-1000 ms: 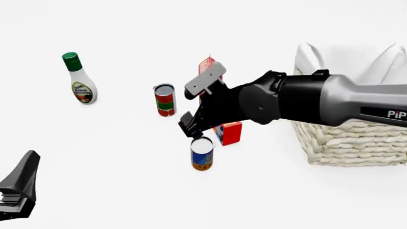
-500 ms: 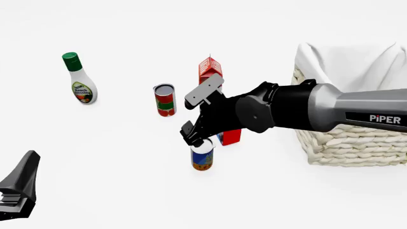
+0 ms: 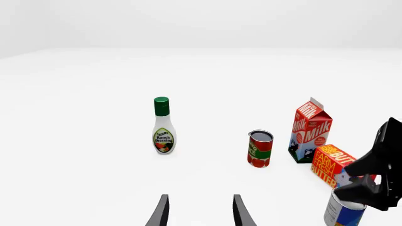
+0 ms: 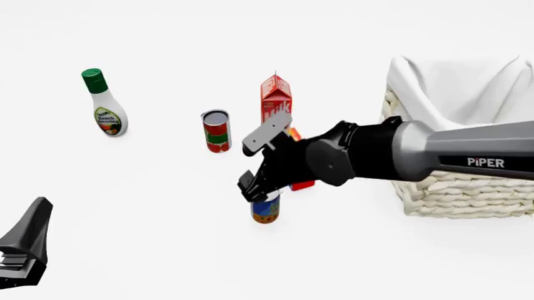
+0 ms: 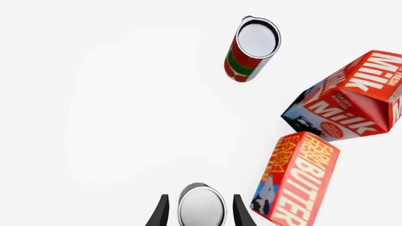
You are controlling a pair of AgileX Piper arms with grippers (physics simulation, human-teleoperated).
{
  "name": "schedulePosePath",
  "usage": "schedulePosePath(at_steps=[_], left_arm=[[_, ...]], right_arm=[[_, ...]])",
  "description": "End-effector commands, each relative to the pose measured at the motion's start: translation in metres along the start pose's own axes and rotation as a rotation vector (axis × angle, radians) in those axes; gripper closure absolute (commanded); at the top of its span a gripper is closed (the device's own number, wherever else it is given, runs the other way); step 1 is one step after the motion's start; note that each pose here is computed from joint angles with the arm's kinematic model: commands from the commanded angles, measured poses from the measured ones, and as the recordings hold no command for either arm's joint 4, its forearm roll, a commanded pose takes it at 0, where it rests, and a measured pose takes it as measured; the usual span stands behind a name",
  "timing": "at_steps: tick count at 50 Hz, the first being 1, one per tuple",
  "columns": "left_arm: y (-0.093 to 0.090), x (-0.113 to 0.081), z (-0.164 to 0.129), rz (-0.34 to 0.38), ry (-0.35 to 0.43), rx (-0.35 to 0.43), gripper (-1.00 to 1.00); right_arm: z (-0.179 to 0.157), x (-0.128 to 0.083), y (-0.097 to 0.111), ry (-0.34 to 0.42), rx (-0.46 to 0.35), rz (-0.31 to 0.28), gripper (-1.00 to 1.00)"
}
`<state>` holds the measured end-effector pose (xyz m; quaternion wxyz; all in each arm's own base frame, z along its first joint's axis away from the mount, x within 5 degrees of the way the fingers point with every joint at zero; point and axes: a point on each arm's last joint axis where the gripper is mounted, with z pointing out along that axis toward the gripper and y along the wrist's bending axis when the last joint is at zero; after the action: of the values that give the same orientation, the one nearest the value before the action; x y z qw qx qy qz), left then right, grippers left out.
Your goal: Pick the alphabet soup and place it in the basket.
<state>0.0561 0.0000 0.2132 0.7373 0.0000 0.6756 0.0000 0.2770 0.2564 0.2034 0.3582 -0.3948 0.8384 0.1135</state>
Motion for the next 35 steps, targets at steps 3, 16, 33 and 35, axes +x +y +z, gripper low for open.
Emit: schedulePosePath(at_steps=[3,16,33,35], left_arm=[[0.000,0.000,0.000,0.000,0.000,0.000,-1.00],[0.000,0.000,0.000,0.000,0.000,0.000,-1.00],[0.000,0.000,0.000,0.000,0.000,0.000,-1.00],[0.000,0.000,0.000,0.000,0.000,0.000,-1.00]], right_arm=[[0.008,0.008,0.000,0.016,0.000,0.000,-1.00],[0.007,0.010,0.003,0.023,-0.006,-0.003,-1.00],[0.013,0.018,0.001,0.039,-0.003,-0.009,-1.00],[0.015,0.020,0.002,0.043,-0.004,-0.009,-1.00]])
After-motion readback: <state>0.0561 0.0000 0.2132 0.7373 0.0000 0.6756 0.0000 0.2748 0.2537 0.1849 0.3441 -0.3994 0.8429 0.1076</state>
